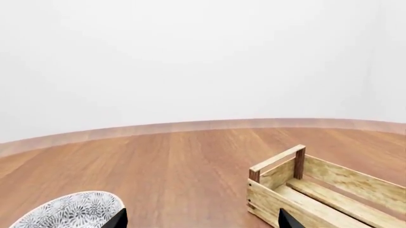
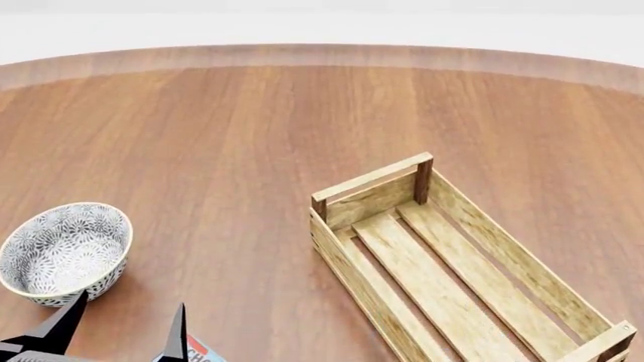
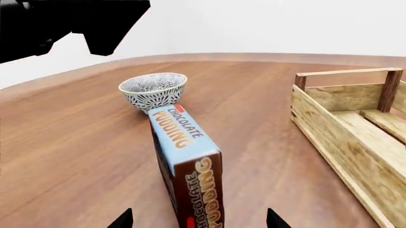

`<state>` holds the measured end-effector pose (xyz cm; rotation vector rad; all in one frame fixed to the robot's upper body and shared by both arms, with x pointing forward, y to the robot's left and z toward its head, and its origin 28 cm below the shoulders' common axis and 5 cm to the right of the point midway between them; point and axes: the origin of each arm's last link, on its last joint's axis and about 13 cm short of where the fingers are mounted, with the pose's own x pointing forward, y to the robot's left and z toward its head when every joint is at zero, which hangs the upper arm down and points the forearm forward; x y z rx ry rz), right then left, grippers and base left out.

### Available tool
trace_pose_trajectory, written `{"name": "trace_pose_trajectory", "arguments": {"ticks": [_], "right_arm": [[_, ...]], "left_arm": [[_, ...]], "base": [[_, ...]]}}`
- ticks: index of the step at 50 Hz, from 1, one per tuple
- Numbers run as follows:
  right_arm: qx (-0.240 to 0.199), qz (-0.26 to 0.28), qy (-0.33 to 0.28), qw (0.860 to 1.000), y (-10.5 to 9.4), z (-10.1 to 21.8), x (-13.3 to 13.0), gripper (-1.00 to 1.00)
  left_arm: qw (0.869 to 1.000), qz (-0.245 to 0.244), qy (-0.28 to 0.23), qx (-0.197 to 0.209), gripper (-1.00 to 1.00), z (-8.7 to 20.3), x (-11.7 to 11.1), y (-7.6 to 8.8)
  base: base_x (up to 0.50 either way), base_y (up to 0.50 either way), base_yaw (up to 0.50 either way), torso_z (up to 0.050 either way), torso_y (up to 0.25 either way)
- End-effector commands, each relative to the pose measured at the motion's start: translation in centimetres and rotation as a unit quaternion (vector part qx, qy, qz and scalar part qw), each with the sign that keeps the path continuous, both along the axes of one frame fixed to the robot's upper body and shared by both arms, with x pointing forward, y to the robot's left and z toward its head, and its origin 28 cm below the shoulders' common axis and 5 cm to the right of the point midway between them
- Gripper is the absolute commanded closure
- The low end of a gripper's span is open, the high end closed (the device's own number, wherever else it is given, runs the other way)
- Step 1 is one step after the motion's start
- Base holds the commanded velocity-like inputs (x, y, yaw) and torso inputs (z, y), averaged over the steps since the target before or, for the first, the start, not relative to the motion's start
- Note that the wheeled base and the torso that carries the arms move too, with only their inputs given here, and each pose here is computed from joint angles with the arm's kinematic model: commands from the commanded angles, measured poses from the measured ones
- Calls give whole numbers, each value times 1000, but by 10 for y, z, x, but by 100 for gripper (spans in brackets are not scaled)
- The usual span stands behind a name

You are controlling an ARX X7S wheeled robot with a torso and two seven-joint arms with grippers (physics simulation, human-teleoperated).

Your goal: Pick up the chocolate pudding and put it in the tray.

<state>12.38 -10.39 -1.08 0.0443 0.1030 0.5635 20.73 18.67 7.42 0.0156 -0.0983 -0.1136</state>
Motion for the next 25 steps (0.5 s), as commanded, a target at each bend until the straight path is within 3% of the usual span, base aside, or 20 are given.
{"name": "trace_pose_trajectory", "arguments": {"ticks": [1, 25], "right_arm": [[-8, 10, 9, 1000, 5, -7, 12, -100], [-14, 19, 14, 1000, 11, -10, 24, -100]], "left_arm": [[1000, 0, -2, 0, -100, 1, 0, -1], [1000, -1, -4, -2, -100, 4, -1, -1]], "base": [[0, 0, 0, 0, 0], [0, 0, 0, 0, 0]]}}
